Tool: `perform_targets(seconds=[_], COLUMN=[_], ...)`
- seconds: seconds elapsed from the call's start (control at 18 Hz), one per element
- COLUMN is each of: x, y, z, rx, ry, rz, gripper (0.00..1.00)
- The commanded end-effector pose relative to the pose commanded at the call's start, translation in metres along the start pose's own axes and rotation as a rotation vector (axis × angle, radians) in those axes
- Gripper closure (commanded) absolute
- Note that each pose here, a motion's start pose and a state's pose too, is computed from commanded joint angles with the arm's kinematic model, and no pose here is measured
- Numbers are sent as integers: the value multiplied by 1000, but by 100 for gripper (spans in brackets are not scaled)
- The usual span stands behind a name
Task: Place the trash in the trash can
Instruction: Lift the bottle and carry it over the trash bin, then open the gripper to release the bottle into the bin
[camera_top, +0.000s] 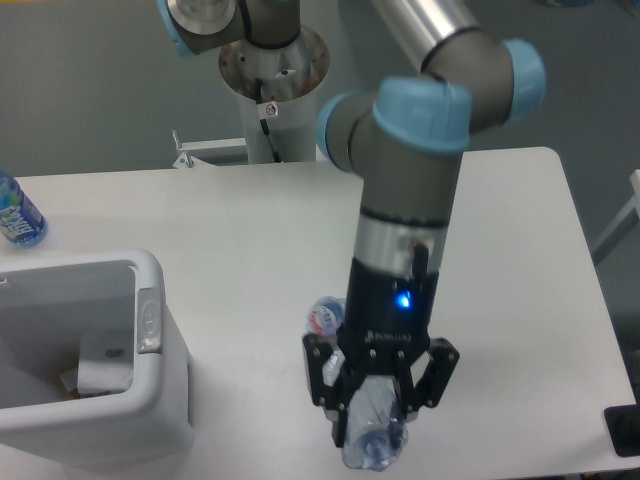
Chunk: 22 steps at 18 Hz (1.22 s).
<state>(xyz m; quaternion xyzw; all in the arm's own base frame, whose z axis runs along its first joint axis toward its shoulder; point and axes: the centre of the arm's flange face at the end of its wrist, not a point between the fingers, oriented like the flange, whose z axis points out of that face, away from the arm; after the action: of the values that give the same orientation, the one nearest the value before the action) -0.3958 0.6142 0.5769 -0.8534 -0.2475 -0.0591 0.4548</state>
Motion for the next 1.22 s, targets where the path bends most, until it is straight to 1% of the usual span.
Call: perform_targets(seconds=[0.11,0.17,0.56,0.72,0.89,1.06,1.11,1.17,1.22], x=[27,47,136,156,177,185,184,184,184], y=[-1,1,23,34,51,61,62,62,62], z=[-3,-5,16,30,55,71,74,74,74], rx=[10,10,-35,-59,-90,-112,-115,-115,-115], ry=[24,43,141,165,193,206,206,208,210], rz=[3,20,93,109,126,132,133,136,139], gripper=[44,44,44,44,44,43,42,35,23])
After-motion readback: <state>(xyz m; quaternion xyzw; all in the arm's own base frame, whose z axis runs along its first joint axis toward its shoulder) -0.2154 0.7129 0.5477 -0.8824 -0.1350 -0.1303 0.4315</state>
